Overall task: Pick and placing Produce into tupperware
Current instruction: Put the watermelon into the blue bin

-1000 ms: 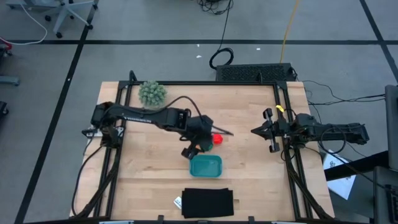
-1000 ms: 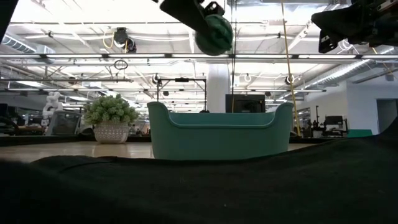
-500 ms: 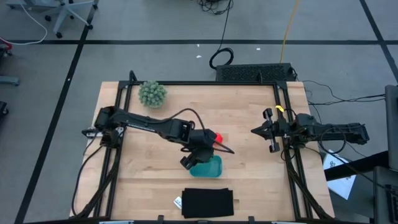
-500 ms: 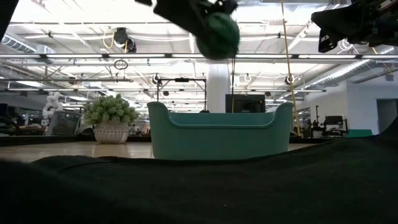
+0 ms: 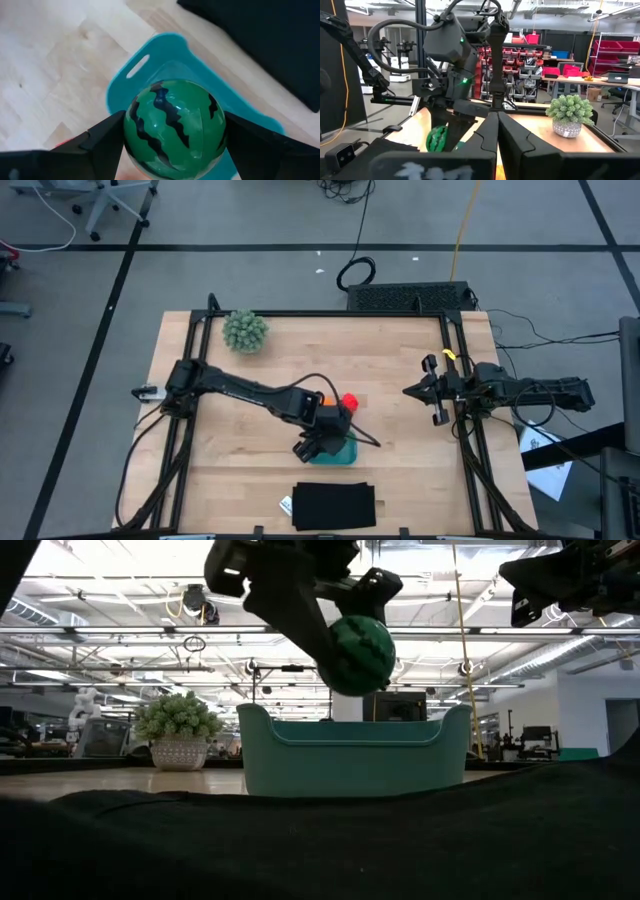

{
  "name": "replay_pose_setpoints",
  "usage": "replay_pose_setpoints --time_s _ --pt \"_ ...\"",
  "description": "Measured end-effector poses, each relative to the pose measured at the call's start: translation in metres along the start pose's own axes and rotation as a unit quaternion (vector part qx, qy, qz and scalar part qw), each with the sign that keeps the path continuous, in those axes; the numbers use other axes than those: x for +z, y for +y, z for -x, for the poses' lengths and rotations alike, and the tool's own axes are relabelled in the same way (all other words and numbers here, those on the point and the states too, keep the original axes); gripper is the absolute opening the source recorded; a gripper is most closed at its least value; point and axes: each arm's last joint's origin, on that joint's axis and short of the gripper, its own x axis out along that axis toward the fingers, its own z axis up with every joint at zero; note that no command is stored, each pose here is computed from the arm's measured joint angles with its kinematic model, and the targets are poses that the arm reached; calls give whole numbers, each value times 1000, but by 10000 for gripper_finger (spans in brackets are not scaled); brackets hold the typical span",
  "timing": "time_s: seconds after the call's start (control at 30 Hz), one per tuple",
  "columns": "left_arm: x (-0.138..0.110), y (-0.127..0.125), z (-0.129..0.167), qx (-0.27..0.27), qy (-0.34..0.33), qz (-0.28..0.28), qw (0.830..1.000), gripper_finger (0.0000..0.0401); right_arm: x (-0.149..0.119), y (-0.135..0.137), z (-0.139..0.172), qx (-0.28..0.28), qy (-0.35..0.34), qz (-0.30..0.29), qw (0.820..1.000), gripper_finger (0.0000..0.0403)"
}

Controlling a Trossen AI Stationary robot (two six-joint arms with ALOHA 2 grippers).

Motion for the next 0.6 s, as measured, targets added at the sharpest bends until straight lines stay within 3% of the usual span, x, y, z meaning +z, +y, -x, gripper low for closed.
replay_pose_setpoints --time_s 0.3,0.6 --pt "0 -10 -1 -14 25 -81 996 301 0 0 0 0 0 -1 1000 0" --pt "1 -10 -1 -28 9 -119 992 301 0 0 0 0 2 -2 1000 0"
